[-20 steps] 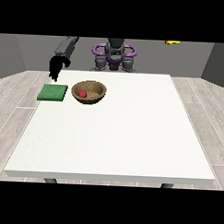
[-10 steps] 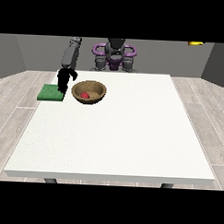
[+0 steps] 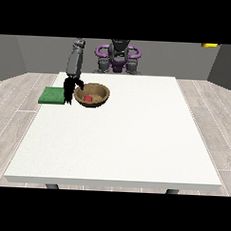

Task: Pick the cup and pour the ball into the bowl, then pick the bowl and place it on the pad

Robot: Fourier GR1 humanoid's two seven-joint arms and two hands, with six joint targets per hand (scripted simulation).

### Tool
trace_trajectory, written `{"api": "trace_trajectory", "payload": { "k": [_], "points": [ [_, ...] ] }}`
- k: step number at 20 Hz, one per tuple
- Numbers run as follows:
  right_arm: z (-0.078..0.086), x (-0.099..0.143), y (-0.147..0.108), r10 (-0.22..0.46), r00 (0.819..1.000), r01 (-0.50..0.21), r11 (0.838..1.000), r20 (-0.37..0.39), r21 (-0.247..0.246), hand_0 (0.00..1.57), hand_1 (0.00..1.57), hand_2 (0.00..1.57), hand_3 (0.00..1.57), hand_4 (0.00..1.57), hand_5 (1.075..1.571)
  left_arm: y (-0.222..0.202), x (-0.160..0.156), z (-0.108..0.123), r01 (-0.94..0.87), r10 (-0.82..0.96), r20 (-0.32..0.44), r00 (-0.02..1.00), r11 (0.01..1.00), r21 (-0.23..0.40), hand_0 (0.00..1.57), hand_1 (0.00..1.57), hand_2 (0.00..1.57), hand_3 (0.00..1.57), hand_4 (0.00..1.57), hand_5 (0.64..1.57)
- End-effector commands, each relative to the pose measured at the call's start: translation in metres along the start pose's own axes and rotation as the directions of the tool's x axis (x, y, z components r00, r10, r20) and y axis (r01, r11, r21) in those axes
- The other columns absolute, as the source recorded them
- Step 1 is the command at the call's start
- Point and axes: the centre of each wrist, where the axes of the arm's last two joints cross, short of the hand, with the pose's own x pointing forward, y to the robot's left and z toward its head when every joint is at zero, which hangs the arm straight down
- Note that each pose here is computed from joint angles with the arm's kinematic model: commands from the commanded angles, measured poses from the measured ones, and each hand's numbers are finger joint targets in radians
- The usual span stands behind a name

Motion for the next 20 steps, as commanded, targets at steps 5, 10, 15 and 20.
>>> {"api": "trace_trajectory", "payload": {
  "k": [5,10,15,20],
  "points": [
    [-0.023,0.017,-0.006,-0.001,0.999,0.001,1.0,0.035,0.006,0.0,0.0,0.0,0.0,0.45,1.544,0.022,0.026,0.013,0.017,-0.017,0.041,0.999,1.0,0.005,0.0,0.0,0.0,0.0,1.01,1.542],
    [-0.018,-0.003,0.027,-0.009,1.0,0.008,0.999,0.021,0.052,0.0,0.0,0.0,0.0,0.44,1.547,0.025,0.027,0.017,0.011,-0.013,0.05,0.999,0.999,0.043,0.0,0.0,0.0,0.0,1.02,1.536],
    [-0.022,-0.006,0.05,0.005,0.999,-0.006,0.999,0.039,0.041,0.0,0.0,0.0,0.0,0.48,1.547,0.047,0.026,0.027,0.014,-0.016,0.055,0.998,0.999,0.039,0.0,0.0,0.0,0.0,1.02,1.54],
    [-0.002,-0.009,-0.019,0.161,0.978,-0.183,0.968,-0.131,-0.175,1.57,1.57,1.57,0.79,0.84,1.487,0.046,0.054,0.022,0.0,0.0,0.142,0.99,1.0,0.001,0.0,0.0,0.0,0.0,1.02,1.536]
  ]
}}
